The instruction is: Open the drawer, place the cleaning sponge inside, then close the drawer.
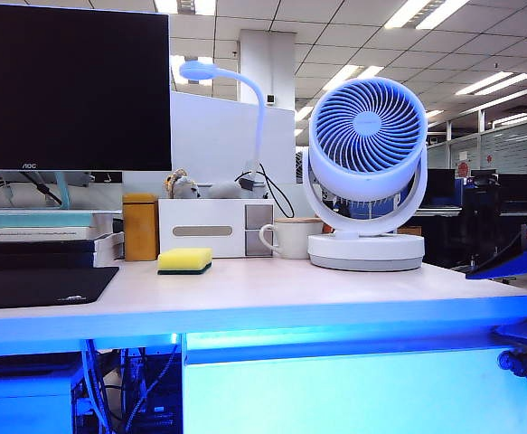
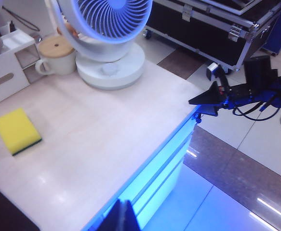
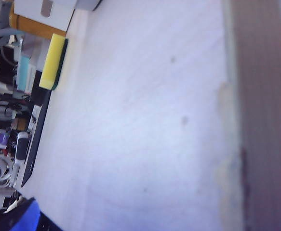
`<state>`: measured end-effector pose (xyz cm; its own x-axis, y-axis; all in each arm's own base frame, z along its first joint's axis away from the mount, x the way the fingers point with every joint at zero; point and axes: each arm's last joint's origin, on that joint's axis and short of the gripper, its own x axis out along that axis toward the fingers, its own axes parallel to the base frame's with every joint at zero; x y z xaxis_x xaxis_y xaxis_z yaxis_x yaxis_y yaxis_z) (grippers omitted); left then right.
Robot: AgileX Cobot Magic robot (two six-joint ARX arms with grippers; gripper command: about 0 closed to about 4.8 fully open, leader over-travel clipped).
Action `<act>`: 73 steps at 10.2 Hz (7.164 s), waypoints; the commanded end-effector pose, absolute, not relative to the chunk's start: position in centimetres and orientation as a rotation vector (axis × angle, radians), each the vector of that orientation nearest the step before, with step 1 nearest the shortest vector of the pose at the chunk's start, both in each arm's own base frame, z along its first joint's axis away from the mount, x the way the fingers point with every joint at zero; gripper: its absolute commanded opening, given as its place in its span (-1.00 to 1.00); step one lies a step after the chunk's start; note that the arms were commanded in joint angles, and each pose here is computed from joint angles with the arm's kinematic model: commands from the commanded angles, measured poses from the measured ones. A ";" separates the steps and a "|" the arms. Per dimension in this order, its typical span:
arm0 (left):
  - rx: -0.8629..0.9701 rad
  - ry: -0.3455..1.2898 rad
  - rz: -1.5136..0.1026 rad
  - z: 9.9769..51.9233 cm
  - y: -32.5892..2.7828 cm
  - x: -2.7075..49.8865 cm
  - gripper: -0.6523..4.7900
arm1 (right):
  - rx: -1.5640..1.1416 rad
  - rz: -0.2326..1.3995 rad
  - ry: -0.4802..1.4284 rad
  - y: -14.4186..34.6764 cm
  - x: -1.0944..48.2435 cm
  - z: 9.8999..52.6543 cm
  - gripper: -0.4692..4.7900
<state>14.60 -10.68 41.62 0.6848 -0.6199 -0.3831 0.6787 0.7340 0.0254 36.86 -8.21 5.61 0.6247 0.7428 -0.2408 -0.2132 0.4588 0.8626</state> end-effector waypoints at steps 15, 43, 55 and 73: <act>0.169 0.365 -0.735 41.8 -10.6 14.4 -0.78 | 0.966 0.857 0.680 -7.5 34.5 6.8 1.00; 0.171 0.365 -0.728 41.7 -10.6 14.5 -0.78 | 0.989 0.665 0.617 -10.7 35.7 4.3 1.00; 0.171 0.361 -0.728 41.8 -10.6 14.5 -0.78 | 1.009 0.815 0.585 -10.2 35.8 5.9 1.00; 0.174 0.357 -0.728 41.8 -10.6 14.5 -0.78 | 1.103 0.745 0.549 -10.0 30.8 6.8 1.00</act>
